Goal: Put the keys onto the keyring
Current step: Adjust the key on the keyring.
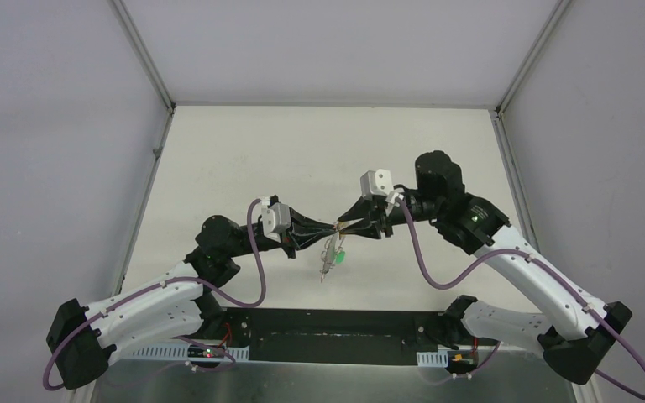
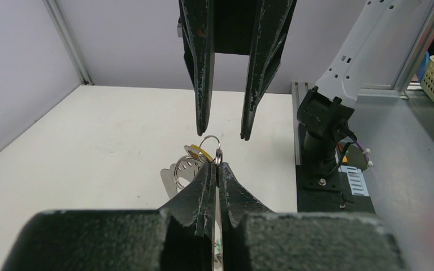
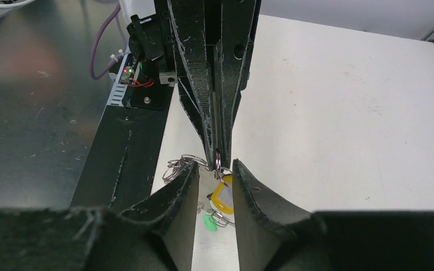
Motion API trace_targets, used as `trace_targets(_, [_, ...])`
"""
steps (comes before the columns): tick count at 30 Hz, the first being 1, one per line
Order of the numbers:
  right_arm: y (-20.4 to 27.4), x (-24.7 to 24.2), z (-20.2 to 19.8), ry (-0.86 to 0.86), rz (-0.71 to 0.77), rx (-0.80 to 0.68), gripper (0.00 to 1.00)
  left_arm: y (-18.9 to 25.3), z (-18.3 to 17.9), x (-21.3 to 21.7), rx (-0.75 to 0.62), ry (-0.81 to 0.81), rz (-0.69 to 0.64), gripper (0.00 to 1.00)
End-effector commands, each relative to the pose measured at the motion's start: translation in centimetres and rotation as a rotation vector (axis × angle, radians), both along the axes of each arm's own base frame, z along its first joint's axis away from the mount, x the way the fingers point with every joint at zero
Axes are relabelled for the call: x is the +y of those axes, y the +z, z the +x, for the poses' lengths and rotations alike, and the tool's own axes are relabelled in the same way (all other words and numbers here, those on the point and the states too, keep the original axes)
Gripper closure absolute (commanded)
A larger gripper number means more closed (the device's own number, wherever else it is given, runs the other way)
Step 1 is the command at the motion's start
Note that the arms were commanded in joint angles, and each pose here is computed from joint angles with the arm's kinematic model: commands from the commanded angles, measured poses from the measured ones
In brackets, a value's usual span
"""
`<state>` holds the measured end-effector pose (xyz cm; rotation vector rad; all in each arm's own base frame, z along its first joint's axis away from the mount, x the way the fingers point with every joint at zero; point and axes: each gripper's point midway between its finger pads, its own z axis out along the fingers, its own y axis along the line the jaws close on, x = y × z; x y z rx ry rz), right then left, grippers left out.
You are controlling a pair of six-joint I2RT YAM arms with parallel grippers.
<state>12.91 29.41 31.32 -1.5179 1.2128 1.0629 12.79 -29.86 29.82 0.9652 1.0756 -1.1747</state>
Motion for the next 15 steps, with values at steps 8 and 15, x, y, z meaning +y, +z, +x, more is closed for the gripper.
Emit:
trace_targets(8, [-1.3,-0.2,-0.6,0.041,-0.031,0.02,0.7,3.9,-1.0,0.3,-0.074,-0.028,-0.105,1.0])
trace_targets(15, [-1.6,-0.5,-0.9,0.041,-0.041,0.031,0.7,4.0,-0.9,0.4,-0.077,-0.017,-0.109,1.0])
